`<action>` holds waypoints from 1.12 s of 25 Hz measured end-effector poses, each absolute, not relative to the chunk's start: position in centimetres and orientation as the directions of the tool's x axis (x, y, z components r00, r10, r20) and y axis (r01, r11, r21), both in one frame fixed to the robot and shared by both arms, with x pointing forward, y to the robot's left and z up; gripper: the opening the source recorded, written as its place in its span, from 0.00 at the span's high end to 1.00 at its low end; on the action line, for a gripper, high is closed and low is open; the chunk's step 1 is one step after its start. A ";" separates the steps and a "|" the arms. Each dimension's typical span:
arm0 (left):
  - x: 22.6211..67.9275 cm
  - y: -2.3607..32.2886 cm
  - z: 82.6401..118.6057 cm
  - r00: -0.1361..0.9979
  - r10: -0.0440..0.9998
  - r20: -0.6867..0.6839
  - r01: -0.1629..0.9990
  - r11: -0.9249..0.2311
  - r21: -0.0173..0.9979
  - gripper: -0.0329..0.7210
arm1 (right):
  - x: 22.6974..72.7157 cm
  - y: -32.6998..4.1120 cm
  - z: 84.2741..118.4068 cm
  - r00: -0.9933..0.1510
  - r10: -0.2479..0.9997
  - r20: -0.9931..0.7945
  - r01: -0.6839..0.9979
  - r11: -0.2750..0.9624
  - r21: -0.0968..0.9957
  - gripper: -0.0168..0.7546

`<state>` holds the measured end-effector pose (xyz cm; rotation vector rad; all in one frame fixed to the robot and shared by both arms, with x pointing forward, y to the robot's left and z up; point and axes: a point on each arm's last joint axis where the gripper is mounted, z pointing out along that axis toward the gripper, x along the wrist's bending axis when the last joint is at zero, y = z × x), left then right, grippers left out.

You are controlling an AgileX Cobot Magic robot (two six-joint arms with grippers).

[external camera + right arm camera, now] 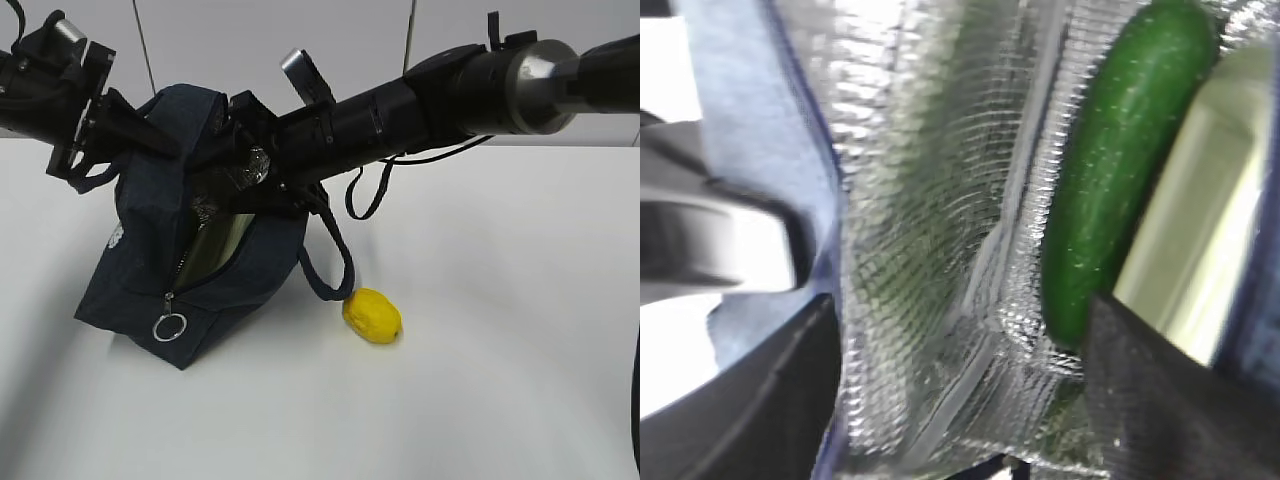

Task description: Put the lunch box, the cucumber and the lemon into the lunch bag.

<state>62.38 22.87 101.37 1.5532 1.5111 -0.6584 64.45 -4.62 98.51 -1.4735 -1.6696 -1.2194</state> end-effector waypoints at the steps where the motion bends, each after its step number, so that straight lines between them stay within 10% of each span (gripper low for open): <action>1: 62.4 22.9 101.4 0.132 0.527 -0.840 0.974 0.090 0.209 0.97 | 64.5 -4.8 98.8 -0.219 0.426 0.878 0.966 -0.030 0.256 0.25; 15: 62.0 23.3 100.6 0.158 0.602 -0.783 0.977 0.021 0.214 0.97 | 61.8 -8.8 103.7 -0.480 0.652 0.587 0.877 0.368 0.309 0.25; 28: 61.9 23.5 100.3 0.146 0.631 -0.762 0.981 0.008 0.194 0.97 | 60.9 -10.1 104.8 -0.526 0.807 0.270 0.847 0.466 0.257 0.25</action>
